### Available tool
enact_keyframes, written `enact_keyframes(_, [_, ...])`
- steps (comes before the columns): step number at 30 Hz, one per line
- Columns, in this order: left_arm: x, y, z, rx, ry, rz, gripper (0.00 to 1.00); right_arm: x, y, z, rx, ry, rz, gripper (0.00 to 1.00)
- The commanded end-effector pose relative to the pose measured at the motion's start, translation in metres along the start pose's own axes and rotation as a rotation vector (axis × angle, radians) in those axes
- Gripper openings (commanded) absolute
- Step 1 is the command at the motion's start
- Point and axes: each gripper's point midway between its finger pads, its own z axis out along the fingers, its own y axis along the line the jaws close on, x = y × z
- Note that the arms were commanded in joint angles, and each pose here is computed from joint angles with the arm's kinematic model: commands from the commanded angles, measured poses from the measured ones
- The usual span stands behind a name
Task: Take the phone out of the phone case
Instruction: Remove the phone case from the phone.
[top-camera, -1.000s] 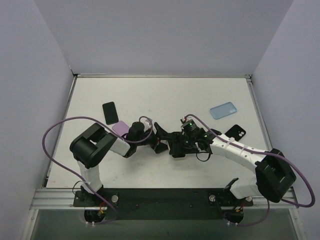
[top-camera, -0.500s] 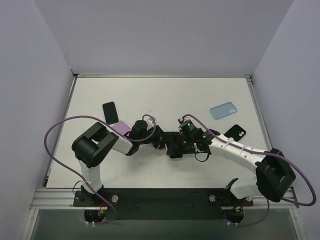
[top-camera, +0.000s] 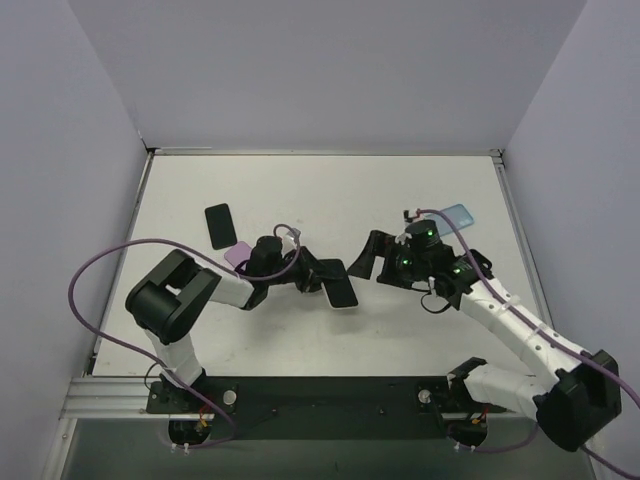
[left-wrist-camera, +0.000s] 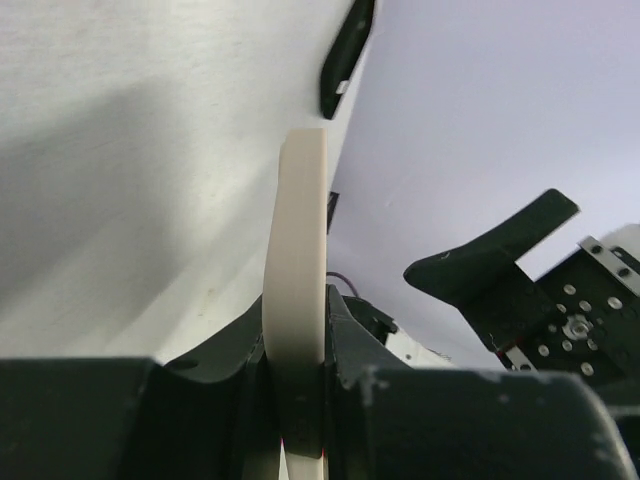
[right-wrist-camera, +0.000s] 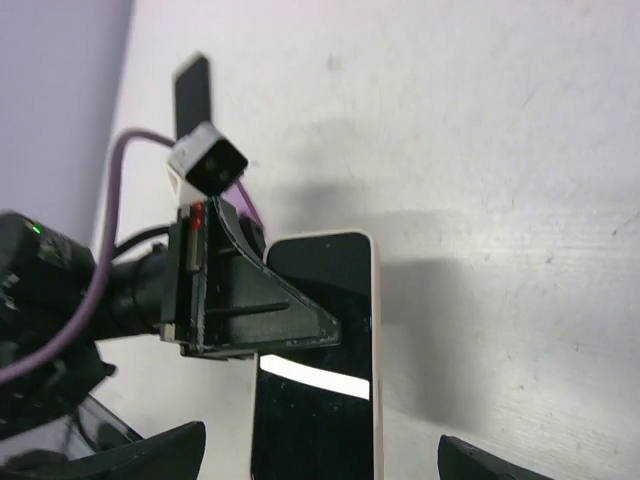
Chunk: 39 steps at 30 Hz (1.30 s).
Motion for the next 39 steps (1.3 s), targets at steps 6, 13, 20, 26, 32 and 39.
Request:
enact_keyframes(6, [0.011,-0.155,-0.063,0.529,-0.001,0.189,0.0,-0.036,0.048,-0.051,-0.387,-0.087,0.223,0.48])
enact_keyframes(13, [0.011,-0.175,-0.071,0.561,-0.027,0.213,0.0,-0.049,0.075,-0.07,-0.517,-0.113,0.258,0.43])
enact_keyframes(20, [0.008,-0.184,-0.076,0.582,-0.051,0.211,0.0,-0.04,0.073,-0.06,-0.567,-0.079,0.335,0.33])
enact_keyframes(26, [0.002,-0.194,-0.084,0.616,-0.104,0.207,0.0,-0.03,0.065,-0.059,-0.542,-0.068,0.343,0.31])
enact_keyframes(32, [0.001,-0.196,-0.084,0.62,-0.101,0.206,0.0,-0.031,0.055,-0.06,-0.49,-0.114,0.353,0.37])
enact_keyframes(39, [0.0,-0.195,-0.086,0.615,-0.107,0.2,0.0,-0.034,0.051,-0.064,-0.451,-0.141,0.34,0.4])
